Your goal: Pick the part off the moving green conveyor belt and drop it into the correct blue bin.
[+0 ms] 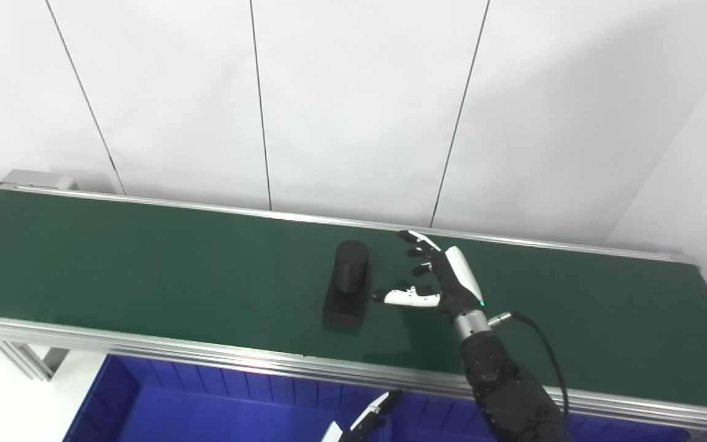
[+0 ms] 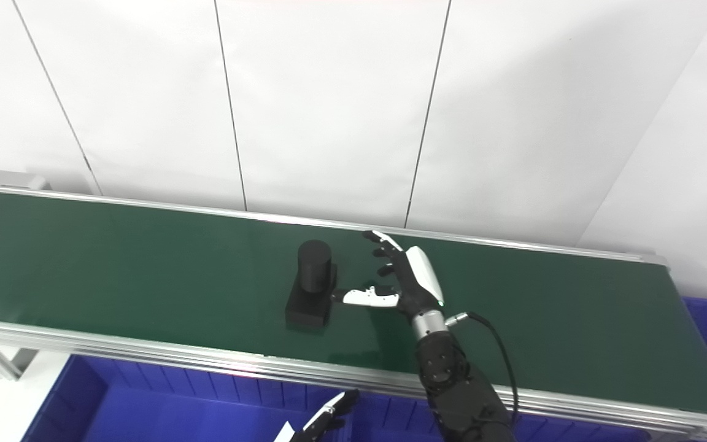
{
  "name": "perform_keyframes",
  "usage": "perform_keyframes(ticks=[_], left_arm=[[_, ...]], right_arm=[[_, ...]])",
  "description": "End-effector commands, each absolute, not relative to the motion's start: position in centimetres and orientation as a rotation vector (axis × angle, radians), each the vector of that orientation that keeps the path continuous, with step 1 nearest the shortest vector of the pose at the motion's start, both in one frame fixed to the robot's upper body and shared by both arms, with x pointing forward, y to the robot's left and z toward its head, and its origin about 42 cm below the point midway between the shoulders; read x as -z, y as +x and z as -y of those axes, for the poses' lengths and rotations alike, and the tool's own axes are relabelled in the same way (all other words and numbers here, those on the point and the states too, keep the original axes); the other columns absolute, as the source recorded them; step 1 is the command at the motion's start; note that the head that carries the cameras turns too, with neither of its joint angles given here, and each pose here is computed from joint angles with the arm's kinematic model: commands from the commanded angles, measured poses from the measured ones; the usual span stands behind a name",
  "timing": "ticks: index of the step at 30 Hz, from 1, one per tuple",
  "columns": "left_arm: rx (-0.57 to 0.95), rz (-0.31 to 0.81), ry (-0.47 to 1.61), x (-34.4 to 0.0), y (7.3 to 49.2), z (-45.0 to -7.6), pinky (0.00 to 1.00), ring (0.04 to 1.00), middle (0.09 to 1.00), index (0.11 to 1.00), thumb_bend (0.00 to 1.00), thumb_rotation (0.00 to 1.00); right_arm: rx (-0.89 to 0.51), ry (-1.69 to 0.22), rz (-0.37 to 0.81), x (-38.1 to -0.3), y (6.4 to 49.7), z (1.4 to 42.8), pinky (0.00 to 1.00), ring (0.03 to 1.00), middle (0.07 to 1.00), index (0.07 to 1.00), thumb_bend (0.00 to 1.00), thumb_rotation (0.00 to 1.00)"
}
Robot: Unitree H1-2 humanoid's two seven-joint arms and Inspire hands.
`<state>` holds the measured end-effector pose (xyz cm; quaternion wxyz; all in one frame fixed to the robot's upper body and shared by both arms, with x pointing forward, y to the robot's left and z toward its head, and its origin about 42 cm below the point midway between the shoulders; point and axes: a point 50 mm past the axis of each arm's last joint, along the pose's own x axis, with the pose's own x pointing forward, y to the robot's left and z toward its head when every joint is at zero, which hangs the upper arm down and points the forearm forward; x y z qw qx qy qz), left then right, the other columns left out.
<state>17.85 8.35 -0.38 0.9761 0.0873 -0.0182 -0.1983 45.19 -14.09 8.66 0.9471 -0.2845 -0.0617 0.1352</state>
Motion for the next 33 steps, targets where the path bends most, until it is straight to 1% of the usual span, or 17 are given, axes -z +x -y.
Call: perform_keyframes(ticks=[1,6,13,16,23,25,26,27,28,29,30,31,32,33], left_arm=[[0.391,0.106,0.144,-0.8,18.3,-8.0,0.87,0.92,0.926,0.916,0.88,0.86],[0.387,0.103,0.137,-0.8,18.2,-7.8,0.88,0.913,0.923,0.912,0.88,0.86],[0.386,0.106,0.133,-0.9,18.2,-7.8,0.88,0.912,0.92,0.907,0.89,0.86],[0.385,0.107,0.128,-1.0,18.1,-7.9,0.88,0.909,0.918,0.905,0.9,0.85],[0.387,0.111,0.13,-1.1,17.9,-8.0,0.88,0.913,0.922,0.909,0.89,0.85],[0.388,0.109,0.129,-1.1,17.9,-8.0,0.88,0.911,0.921,0.909,0.88,0.85],[0.388,0.108,0.128,-1.1,17.9,-8.1,0.87,0.912,0.921,0.909,0.89,0.84],[0.387,0.109,0.128,-1.1,17.9,-8.1,0.87,0.912,0.921,0.909,0.89,0.84],[0.387,0.109,0.129,-1.1,17.9,-8.1,0.87,0.91,0.92,0.908,0.88,0.84],[0.388,0.111,0.131,-1.1,17.9,-8.2,0.87,0.909,0.92,0.908,0.88,0.84],[0.388,0.112,0.133,-1.1,17.8,-8.2,0.87,0.907,0.92,0.909,0.88,0.84],[0.388,0.115,0.138,-1.1,17.8,-8.2,0.87,0.907,0.919,0.91,0.88,0.85],[0.387,0.117,0.14,-1.1,17.8,-8.2,0.87,0.906,0.919,0.91,0.88,0.85],[0.385,0.117,0.14,-1.1,17.8,-8.3,0.87,0.905,0.917,0.909,0.88,0.85]], right_arm=[[-0.269,-0.581,0.216,-12.1,47.4,13.0,0.73,0.829,0.876,0.834,1.0,0.42],[-0.284,-0.563,0.222,-12.3,47.7,12.6,0.69,0.774,0.814,0.811,1.0,0.39],[-0.3,-0.561,0.214,-11.9,47.7,12.0,0.73,0.804,0.819,0.809,1.0,0.39],[-0.301,-0.568,0.21,-11.8,47.8,12.0,0.73,0.805,0.821,0.812,1.0,0.39],[-0.29,-0.557,0.191,-11.8,47.8,12.0,0.71,0.801,0.819,0.807,1.0,0.4],[-0.289,-0.552,0.188,-11.8,47.8,11.9,0.71,0.789,0.808,0.8,1.0,0.38],[-0.29,-0.553,0.187,-11.8,47.8,11.9,0.65,0.732,0.765,0.785,1.0,0.37],[-0.296,-0.549,0.177,-11.6,47.8,11.9,0.63,0.713,0.75,0.78,1.0,0.37],[-0.3,-0.545,0.169,-11.6,47.8,11.9,0.55,0.635,0.689,0.756,0.96,0.36],[-0.302,-0.543,0.164,-11.5,47.7,11.9,0.5,0.59,0.655,0.741,0.92,0.34],[-0.303,-0.542,0.16,-11.4,47.7,11.9,0.44,0.53,0.61,0.72,0.86,0.3],[-0.302,-0.549,0.161,-11.3,47.6,11.9,0.4,0.483,0.565,0.676,0.78,0.23],[-0.301,-0.551,0.161,-11.2,47.6,11.9,0.39,0.476,0.558,0.668,0.76,0.22],[-0.301,-0.554,0.162,-11.0,47.5,11.9,0.34,0.419,0.507,0.582,0.64,0.18]])
